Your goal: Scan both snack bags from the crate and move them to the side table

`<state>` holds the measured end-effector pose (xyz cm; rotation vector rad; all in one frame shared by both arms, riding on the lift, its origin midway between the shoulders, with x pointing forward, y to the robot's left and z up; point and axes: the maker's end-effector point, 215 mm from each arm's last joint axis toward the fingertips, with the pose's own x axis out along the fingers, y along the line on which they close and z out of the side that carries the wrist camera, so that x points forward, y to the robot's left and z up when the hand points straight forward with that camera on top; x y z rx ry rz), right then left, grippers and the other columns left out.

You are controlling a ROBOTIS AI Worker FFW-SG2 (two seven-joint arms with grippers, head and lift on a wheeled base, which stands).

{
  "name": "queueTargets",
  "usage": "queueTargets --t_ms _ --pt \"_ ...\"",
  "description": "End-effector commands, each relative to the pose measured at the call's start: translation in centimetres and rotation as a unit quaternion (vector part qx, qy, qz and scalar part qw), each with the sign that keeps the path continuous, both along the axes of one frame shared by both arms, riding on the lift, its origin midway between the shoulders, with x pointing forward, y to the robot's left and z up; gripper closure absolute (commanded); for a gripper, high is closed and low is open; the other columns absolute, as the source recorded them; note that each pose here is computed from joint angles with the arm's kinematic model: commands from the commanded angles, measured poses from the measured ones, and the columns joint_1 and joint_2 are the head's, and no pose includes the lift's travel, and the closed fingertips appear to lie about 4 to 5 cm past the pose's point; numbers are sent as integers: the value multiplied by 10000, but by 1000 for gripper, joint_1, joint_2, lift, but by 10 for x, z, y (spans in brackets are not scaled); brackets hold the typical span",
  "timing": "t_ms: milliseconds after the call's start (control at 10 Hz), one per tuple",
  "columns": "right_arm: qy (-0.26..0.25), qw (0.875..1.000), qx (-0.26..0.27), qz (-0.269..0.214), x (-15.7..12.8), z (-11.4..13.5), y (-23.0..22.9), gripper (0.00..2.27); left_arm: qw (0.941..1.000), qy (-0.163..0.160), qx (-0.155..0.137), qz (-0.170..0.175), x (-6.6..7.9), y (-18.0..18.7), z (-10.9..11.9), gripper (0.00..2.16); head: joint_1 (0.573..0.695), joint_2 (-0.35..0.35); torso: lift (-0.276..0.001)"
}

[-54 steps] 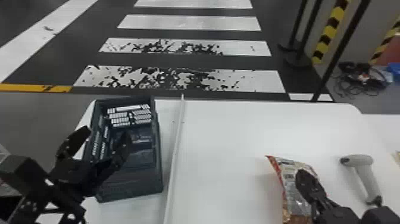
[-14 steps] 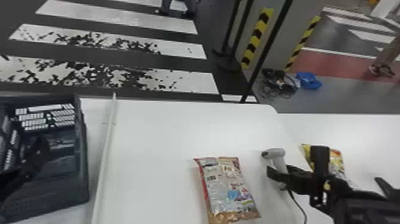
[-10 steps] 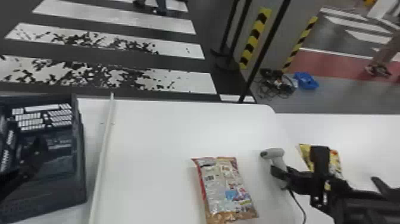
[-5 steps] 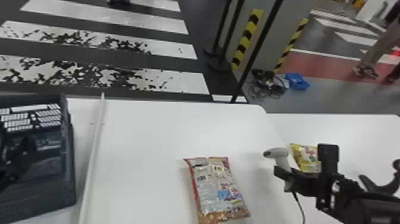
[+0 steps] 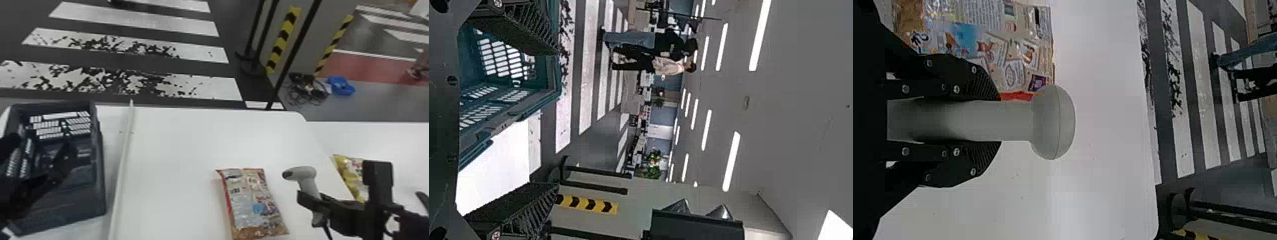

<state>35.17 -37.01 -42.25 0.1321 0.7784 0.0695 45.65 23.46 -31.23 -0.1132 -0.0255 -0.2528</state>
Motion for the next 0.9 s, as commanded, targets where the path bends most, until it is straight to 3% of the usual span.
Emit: queueTargets --t_ms 0,400,800 --pt "-110 9995 283 94 -13 9 49 2240 10000 2 20 -22 1 -1 0 53 695 -199 -95" --pt "37 9953 651 712 -43 5 159 2240 10000 -47 -10 -77 2 -4 5 53 695 -38 -95" --pt "-243 9952 518 792 -27 -4 168 2240 9999 -74 -26 -100 -2 -6 6 53 695 45 -95"
